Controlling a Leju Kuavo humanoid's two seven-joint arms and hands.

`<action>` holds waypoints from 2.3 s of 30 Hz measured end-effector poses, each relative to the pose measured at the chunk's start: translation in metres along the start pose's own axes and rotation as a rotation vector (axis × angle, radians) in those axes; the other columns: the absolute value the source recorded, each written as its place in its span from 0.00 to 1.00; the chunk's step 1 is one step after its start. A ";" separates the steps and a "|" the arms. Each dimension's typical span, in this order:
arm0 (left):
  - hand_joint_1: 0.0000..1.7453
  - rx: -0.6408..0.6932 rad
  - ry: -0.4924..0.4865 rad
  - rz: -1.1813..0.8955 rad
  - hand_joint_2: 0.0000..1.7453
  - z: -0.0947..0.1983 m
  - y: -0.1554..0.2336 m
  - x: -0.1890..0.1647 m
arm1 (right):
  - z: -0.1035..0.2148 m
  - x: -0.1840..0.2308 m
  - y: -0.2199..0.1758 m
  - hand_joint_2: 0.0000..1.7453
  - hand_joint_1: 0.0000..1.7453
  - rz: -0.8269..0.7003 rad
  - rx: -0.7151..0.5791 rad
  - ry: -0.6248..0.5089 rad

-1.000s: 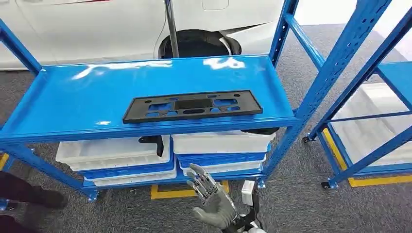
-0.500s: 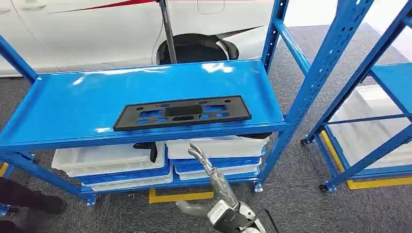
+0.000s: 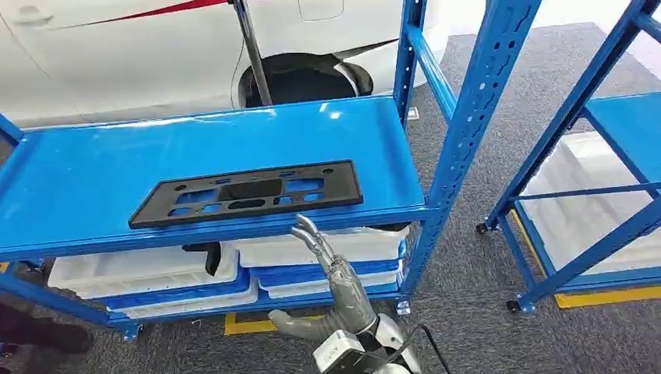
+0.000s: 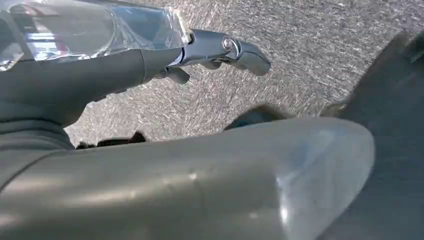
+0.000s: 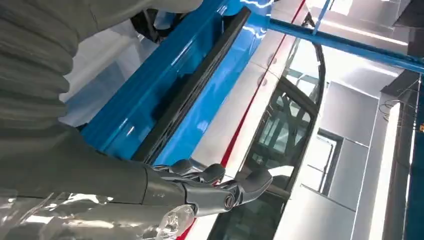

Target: Take the parts from the cabinet and place them on the table.

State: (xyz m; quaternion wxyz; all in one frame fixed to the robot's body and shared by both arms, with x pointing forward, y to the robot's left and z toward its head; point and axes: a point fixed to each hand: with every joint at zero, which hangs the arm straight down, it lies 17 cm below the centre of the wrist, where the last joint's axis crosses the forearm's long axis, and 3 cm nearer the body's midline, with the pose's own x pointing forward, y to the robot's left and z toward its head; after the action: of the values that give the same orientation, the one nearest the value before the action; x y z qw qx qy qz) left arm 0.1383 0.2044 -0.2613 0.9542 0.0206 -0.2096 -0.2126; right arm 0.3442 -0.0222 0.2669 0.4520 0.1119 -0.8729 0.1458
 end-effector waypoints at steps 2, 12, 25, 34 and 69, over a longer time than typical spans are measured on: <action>0.00 -0.001 0.001 -0.011 0.00 0.000 -0.001 -0.001 | 0.000 0.001 0.001 1.00 0.00 0.002 0.001 -0.003; 0.00 -0.005 -0.001 -0.038 0.00 0.000 0.001 -0.001 | -0.005 0.011 0.002 1.00 0.00 -0.006 -0.001 -0.027; 0.00 -0.013 -0.013 -0.038 0.00 0.000 -0.002 0.001 | -0.004 0.012 0.004 1.00 0.00 0.070 0.003 -0.037; 0.00 -0.015 -0.010 -0.050 0.00 0.000 -0.003 0.001 | -0.009 0.028 0.014 1.00 0.00 0.396 0.003 -0.145; 0.00 0.044 0.060 -0.105 0.00 -0.002 0.013 -0.012 | 0.011 -0.026 0.066 1.00 0.00 0.860 0.166 -0.146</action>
State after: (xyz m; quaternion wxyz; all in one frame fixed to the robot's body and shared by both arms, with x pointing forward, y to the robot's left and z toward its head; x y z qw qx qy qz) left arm 0.1346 0.2210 -0.2656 0.9469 0.0589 -0.1841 -0.2569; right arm 0.3294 0.0375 0.2293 0.2771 -0.2152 -0.8550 0.3819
